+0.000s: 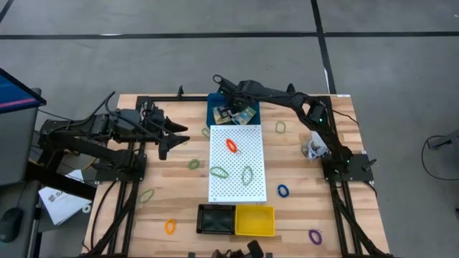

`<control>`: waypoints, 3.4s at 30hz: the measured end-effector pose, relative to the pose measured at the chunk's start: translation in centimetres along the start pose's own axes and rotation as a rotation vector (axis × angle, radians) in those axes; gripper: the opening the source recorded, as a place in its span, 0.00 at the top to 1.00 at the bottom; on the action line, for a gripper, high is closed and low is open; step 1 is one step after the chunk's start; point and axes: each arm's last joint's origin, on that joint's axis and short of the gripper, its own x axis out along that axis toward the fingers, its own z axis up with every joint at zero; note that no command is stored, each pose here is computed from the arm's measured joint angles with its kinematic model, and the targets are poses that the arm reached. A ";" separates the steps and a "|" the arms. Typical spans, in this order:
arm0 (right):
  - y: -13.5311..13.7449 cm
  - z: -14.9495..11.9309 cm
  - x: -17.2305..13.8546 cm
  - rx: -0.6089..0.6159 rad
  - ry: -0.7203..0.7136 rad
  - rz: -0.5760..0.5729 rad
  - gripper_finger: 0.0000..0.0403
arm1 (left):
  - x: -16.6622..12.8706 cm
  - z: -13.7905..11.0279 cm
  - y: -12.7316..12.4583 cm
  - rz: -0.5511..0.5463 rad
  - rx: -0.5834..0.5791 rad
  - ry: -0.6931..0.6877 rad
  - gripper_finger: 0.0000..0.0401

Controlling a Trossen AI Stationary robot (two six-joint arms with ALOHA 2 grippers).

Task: Pick & Place Office Desk Supplies
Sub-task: Put the crayon box into the blue bin, then put the purple spring keychain into the yellow bin

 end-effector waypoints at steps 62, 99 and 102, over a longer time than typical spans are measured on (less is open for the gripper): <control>10.3 -14.8 -16.5 -0.337 0.042 0.405 1.00 | 2.9 -2.3 -0.9 0.047 -0.010 0.208 0.51; -0.4 -28.1 -30.3 -0.258 -0.100 0.326 1.00 | 10.9 -16.6 -16.2 -0.350 -0.013 0.554 1.00; -0.5 -28.5 -30.7 -0.295 -0.138 0.327 1.00 | 12.7 -17.5 -16.5 -0.296 0.005 0.551 1.00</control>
